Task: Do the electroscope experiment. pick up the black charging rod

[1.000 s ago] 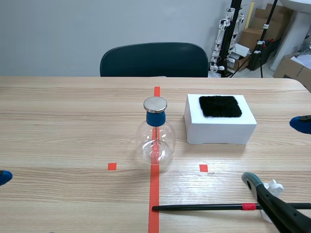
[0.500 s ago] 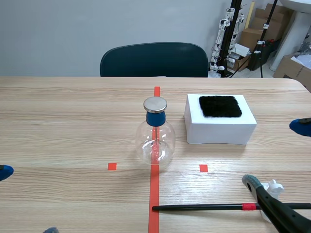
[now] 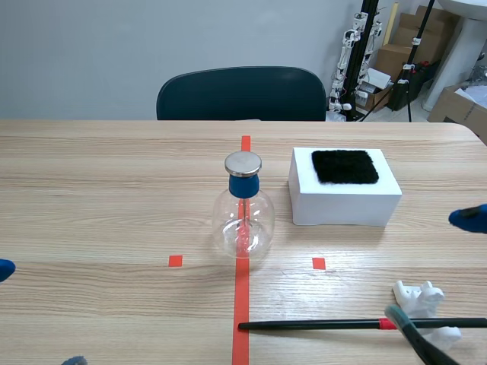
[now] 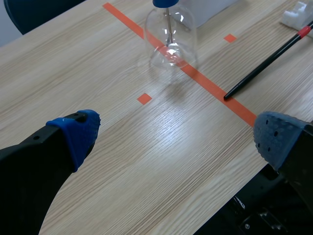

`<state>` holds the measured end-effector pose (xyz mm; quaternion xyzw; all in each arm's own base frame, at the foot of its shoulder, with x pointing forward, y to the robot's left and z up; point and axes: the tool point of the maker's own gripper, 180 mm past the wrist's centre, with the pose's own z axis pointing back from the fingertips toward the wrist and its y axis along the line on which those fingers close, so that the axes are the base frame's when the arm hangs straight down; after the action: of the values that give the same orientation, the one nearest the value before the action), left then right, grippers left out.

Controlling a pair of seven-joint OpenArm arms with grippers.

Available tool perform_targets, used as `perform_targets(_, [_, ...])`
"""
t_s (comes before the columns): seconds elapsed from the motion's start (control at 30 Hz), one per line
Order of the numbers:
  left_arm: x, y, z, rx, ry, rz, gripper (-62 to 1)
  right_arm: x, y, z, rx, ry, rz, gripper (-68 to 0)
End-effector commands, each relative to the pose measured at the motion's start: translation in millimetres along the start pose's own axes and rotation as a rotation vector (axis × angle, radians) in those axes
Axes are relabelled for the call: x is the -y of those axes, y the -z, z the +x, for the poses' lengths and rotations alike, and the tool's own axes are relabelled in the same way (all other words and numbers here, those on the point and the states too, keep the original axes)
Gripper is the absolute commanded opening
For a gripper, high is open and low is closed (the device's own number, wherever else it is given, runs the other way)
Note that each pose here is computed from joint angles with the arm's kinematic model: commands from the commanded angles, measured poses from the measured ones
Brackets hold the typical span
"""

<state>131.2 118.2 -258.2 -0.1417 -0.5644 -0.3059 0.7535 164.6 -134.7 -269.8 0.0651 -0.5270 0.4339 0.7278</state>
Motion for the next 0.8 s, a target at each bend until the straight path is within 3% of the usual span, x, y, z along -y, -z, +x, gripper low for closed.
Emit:
perform_targets(0.0, [-1.1, -0.2, 6.2, 0.041, -0.010, 0.009, 1.4, 7.1, 3.1, -3.2, -0.036, -0.075, 0.005, 0.4])
perform_targets(0.13, [-0.8, -3.7, 5.4, 0.073, -0.007, 0.007, 1.4, -0.2, 2.8, -33.1, -0.205, -0.242, 0.101, 0.4])
perform_targets(0.23, [1.9, -7.3, 6.5, 0.110, 0.011, -0.005, 1.4, -15.1, -3.6, -56.1, -0.326, -0.341, 0.253, 0.4])
perform_targets(0.27, [2.2, -8.6, 7.5, 0.129, 0.021, -0.009, 1.4, -10.1, -3.3, -60.0, -0.352, -0.386, 0.250, 0.4])
perform_targets(0.43, [-3.1, -14.1, -0.1, 0.204, 0.031, -0.015, 1.4, 2.9, -1.1, -70.0, -0.426, -0.519, 0.251, 0.4])
perform_targets(0.67, [-16.1, -29.3, -1.2, 0.415, -0.024, -0.034, 1.4, 9.1, 9.5, -73.1, -0.473, -0.649, 0.262, 0.4])
perform_targets(0.77, [-25.0, -37.3, -0.3, 0.506, -0.029, -0.023, 1.4, 11.9, 16.3, -73.1, -0.496, -0.677, 0.252, 0.4])
